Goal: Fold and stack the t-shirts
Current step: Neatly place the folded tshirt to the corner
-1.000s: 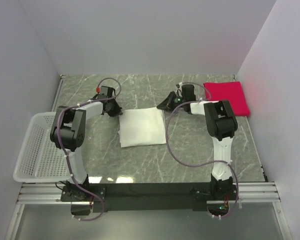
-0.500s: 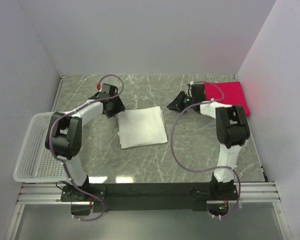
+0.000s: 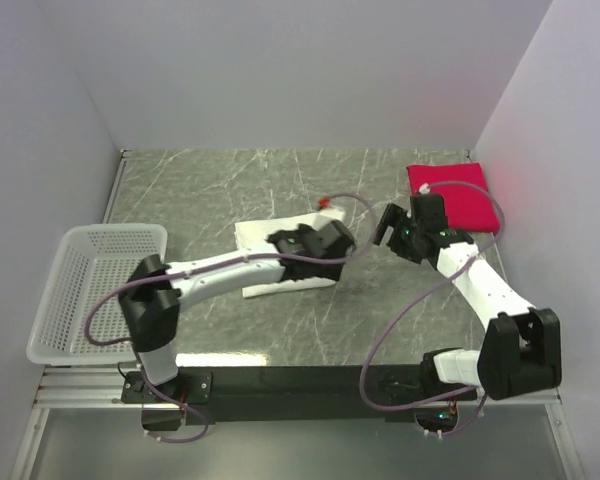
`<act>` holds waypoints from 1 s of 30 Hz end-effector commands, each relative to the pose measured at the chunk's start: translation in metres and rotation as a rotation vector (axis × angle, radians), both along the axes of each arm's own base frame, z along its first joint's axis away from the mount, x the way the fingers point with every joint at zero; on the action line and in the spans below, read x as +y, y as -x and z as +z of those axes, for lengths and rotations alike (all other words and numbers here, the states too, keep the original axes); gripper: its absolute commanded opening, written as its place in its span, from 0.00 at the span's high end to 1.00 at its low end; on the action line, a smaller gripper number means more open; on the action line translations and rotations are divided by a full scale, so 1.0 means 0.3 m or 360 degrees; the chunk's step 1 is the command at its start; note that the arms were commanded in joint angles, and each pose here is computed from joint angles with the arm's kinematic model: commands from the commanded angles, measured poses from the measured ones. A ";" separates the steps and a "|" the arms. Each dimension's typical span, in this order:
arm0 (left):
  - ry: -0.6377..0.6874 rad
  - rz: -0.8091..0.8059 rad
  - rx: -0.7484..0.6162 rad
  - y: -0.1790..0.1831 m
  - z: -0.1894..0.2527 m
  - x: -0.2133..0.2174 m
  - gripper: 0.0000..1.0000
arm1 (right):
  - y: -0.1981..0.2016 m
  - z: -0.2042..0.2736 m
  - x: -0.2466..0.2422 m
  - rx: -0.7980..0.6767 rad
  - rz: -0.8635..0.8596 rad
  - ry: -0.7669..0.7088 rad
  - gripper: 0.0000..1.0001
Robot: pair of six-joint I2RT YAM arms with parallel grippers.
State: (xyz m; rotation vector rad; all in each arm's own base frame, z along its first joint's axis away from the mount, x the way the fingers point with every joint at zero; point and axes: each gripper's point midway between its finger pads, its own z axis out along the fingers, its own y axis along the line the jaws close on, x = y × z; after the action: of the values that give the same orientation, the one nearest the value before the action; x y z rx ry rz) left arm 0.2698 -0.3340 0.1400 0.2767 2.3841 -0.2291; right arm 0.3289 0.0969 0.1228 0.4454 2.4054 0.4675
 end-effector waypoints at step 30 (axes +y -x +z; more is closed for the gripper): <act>-0.0494 -0.0265 0.0030 0.015 -0.430 -0.186 0.55 | 0.217 -0.203 -0.130 0.0116 -0.0213 -0.0258 0.06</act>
State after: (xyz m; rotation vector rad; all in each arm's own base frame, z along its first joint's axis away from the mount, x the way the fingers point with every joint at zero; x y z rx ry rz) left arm 0.2630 -0.4008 0.0261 0.6383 2.3836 0.0410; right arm 0.2540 0.0505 0.0544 0.7808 2.4429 0.5216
